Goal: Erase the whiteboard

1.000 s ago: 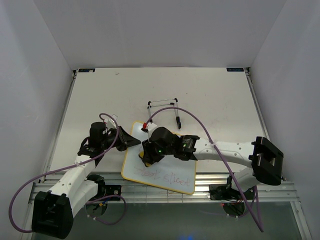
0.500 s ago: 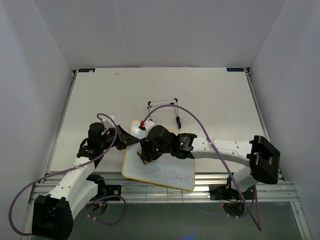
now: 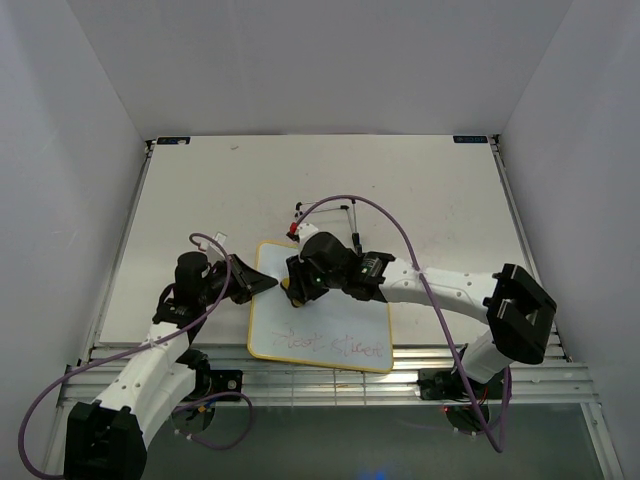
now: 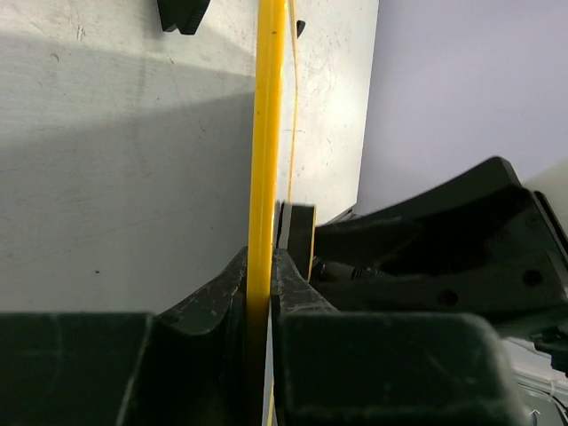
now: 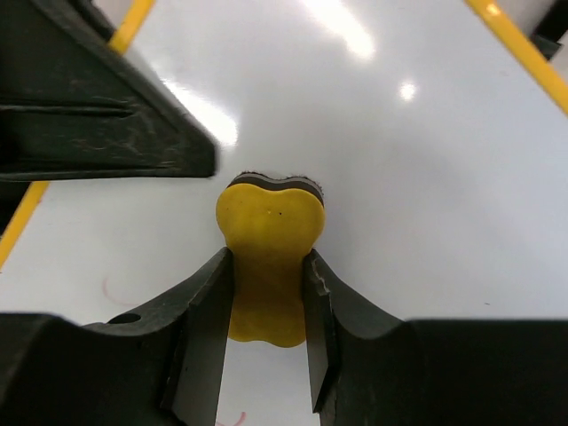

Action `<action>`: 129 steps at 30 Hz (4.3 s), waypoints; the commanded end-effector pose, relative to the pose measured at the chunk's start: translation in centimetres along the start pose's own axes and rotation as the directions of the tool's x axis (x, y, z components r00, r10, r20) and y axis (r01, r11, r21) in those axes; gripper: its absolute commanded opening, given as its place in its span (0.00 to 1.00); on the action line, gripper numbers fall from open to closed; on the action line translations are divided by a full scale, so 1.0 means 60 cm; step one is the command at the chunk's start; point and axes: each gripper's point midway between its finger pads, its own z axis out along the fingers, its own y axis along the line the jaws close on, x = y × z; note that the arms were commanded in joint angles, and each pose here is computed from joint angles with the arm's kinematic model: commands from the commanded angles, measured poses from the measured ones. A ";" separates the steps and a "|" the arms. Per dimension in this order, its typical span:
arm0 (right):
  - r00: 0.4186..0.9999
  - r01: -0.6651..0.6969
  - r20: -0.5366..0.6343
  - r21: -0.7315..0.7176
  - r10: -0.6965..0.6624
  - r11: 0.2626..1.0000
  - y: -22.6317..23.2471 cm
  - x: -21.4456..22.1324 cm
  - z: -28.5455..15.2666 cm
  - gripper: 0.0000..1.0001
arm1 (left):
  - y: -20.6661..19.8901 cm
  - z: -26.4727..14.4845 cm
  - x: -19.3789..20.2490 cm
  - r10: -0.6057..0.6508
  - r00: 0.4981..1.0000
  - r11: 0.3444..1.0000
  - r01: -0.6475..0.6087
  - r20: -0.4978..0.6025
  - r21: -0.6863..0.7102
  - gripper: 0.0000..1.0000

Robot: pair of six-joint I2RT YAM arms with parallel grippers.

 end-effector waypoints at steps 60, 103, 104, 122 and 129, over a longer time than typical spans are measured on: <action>0.999 0.002 -0.035 -0.227 -0.010 0.974 0.110 0.121 -0.045 0.23 | 0.021 -0.010 -0.001 -0.152 0.979 0.988 0.150 0.139 0.029 0.00; 0.986 -0.150 0.084 0.035 0.147 0.988 -0.136 0.058 -0.145 0.21 | 0.021 -0.018 0.020 -0.135 0.986 0.990 0.132 0.099 0.044 0.00; 0.985 -0.142 0.098 0.030 0.139 0.989 -0.126 0.054 -0.149 0.20 | 0.022 -0.018 0.020 -0.135 0.986 0.990 0.131 0.100 0.042 0.00; 0.988 0.153 0.045 -0.164 -0.147 0.975 0.154 0.072 -0.097 0.20 | 0.019 -0.020 0.020 -0.138 0.985 0.990 0.133 0.101 0.046 0.00; 0.978 0.206 0.007 -0.196 -0.209 0.959 0.199 0.084 -0.057 0.20 | 0.017 -0.021 0.021 -0.134 0.986 0.990 0.130 0.099 0.046 0.00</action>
